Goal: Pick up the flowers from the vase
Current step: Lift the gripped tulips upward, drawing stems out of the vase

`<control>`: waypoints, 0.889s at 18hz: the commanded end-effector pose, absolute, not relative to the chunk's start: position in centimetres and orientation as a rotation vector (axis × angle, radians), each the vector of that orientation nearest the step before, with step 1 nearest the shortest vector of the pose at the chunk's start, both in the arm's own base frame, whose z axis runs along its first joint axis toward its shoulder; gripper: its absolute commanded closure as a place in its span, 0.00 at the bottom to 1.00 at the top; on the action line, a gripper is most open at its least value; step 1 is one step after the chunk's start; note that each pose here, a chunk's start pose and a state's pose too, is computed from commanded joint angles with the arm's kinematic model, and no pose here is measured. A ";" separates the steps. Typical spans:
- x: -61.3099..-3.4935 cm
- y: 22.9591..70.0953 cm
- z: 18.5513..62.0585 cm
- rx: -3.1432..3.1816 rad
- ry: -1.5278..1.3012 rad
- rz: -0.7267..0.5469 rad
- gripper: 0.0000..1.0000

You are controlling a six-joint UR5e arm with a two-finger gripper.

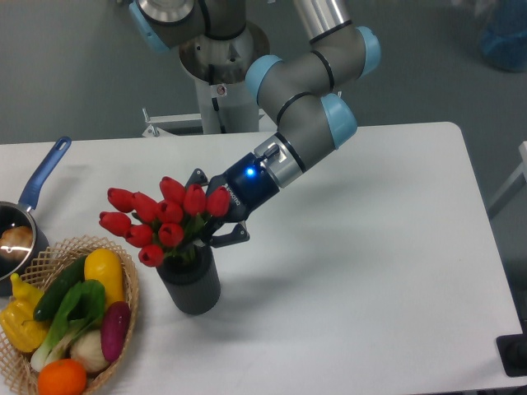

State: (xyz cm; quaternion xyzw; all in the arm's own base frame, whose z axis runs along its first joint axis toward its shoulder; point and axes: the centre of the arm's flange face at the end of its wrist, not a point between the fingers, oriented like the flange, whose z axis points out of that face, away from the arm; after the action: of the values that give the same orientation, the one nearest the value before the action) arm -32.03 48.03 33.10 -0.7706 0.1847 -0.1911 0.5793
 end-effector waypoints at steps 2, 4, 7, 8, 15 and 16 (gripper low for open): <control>-31.9 48.1 33.4 -1.780 0.416 -0.465 0.60; -31.8 48.1 34.0 -1.773 0.411 -0.468 0.60; -31.7 48.1 34.5 -1.776 0.396 -0.478 0.60; -31.6 48.2 34.7 -1.776 0.394 -0.481 0.60; -32.2 48.3 36.6 -1.766 0.361 -0.493 0.60; -32.2 48.4 37.0 -1.767 0.353 -0.500 0.60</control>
State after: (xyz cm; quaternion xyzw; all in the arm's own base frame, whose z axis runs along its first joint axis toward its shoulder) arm -32.19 48.38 37.01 -0.7602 0.1519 -0.2151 0.5940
